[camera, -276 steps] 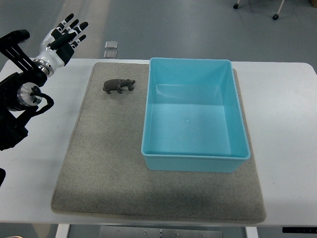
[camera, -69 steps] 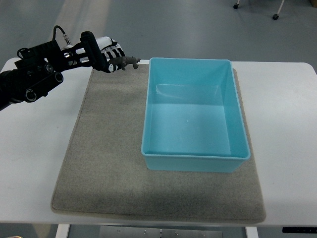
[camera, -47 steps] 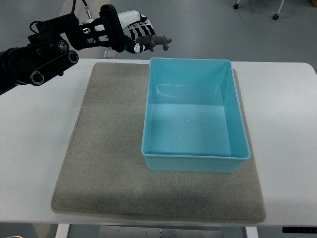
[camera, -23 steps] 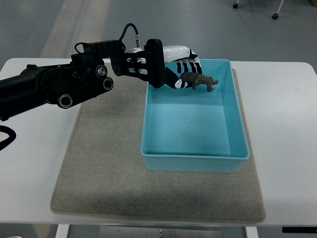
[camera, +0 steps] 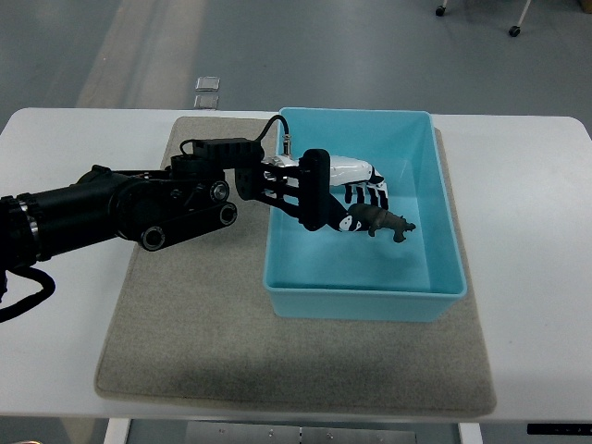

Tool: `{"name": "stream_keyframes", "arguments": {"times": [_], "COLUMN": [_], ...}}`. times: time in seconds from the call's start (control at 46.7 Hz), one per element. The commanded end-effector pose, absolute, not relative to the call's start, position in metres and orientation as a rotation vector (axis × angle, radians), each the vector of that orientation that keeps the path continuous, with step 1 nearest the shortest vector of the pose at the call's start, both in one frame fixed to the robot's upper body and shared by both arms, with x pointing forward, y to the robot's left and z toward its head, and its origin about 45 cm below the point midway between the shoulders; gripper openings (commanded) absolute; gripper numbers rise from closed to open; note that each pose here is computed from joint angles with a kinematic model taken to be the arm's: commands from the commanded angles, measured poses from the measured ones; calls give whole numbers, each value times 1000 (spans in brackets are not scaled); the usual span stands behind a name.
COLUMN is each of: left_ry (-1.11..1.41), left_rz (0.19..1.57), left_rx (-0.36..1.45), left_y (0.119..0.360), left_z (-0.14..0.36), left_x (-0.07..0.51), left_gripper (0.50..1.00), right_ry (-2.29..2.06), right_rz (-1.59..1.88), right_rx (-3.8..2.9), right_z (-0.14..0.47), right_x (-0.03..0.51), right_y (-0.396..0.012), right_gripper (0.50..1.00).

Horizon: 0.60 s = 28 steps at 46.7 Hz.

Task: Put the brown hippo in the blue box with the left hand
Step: 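Lift the hippo and carry it over the blue box, then open the left hand to release the hippo into the box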

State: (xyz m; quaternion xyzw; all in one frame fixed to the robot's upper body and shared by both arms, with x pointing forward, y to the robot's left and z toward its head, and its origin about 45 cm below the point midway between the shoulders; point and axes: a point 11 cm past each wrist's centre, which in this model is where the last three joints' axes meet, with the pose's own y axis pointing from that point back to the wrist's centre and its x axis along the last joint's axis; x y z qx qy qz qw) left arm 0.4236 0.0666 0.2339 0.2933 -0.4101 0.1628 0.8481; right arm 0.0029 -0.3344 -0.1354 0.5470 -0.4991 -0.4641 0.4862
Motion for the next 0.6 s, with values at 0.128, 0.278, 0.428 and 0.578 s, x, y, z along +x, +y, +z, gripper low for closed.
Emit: {"name": "stream_keyframes", "arguments": {"times": [0.128,0.278,0.428,0.578], "left_ry": [-886,-886,-884,-900], "left_rz": [313,321,347,417], "left_rx": [650,650,636,598], "left_y": [68,69,69,69], "left_z": [221,220,223,226], "left_x": [419,420,422,424], "left_gripper": [500,500,653,964], "right_ry": [-1214,-1214,-1214,-1214], "right_rz": [-1129,-1129,-1129,-1129], "right_rx": [1331,1331,1331,1331], "right_z": [-135,-135,-135,-135], "right_x": [3,3,3,3], "right_y": [-334,-334,-334,-334], "right_gripper": [936,936,936,936]}}
